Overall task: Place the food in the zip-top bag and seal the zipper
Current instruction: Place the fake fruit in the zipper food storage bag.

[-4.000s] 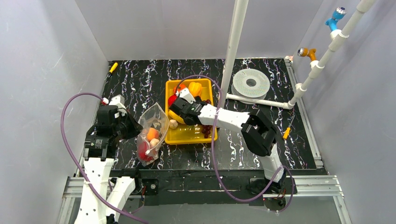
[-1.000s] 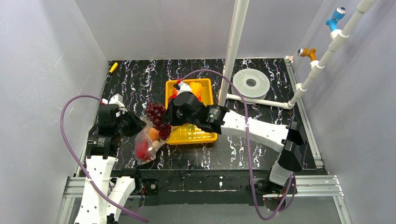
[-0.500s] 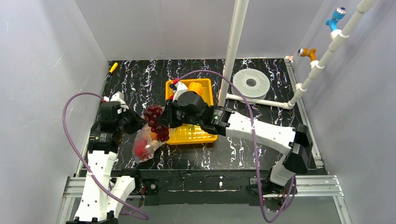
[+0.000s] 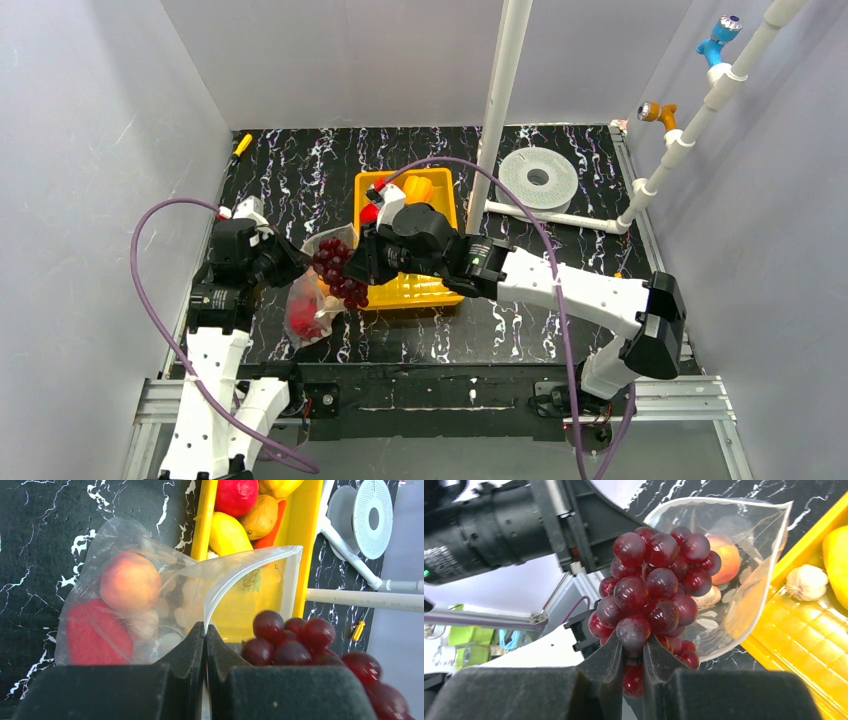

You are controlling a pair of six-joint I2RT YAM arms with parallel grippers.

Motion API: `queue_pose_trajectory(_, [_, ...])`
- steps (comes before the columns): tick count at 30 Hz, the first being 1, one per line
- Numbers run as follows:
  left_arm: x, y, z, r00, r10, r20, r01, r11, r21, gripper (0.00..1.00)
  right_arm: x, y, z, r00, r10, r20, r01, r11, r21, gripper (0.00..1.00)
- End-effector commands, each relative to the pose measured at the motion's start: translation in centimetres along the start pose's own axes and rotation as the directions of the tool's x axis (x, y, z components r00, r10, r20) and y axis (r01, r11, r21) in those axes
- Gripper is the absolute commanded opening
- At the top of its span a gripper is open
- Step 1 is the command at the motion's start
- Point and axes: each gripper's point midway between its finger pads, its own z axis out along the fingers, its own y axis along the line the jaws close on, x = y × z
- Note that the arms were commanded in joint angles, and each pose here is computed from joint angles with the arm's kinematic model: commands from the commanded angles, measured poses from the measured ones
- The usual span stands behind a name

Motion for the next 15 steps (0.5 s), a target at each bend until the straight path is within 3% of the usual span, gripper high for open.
queue_pose_trajectory(1, [-0.2,-0.4,-0.5,1.0,0.014,0.014,-0.014,1.0,0.018,0.0,-2.7,-0.7,0.5,0.998,0.053,0.04,-0.056,0.996,0.065,0.01])
queue_pose_trajectory(9, [0.6,-1.5,-1.2,1.0,0.004,0.018,-0.006,0.995,0.102,0.0,-5.4,-1.1,2.6,0.981,0.194,0.014,-0.193,0.966,0.169,0.01])
queue_pose_trajectory(15, [-0.6,-3.7,-2.4,0.998,0.011,0.055,-0.022,0.981,0.194,0.0,-4.2,-1.0,4.3,0.946,0.317,-0.07,-0.296,0.93,0.216,0.01])
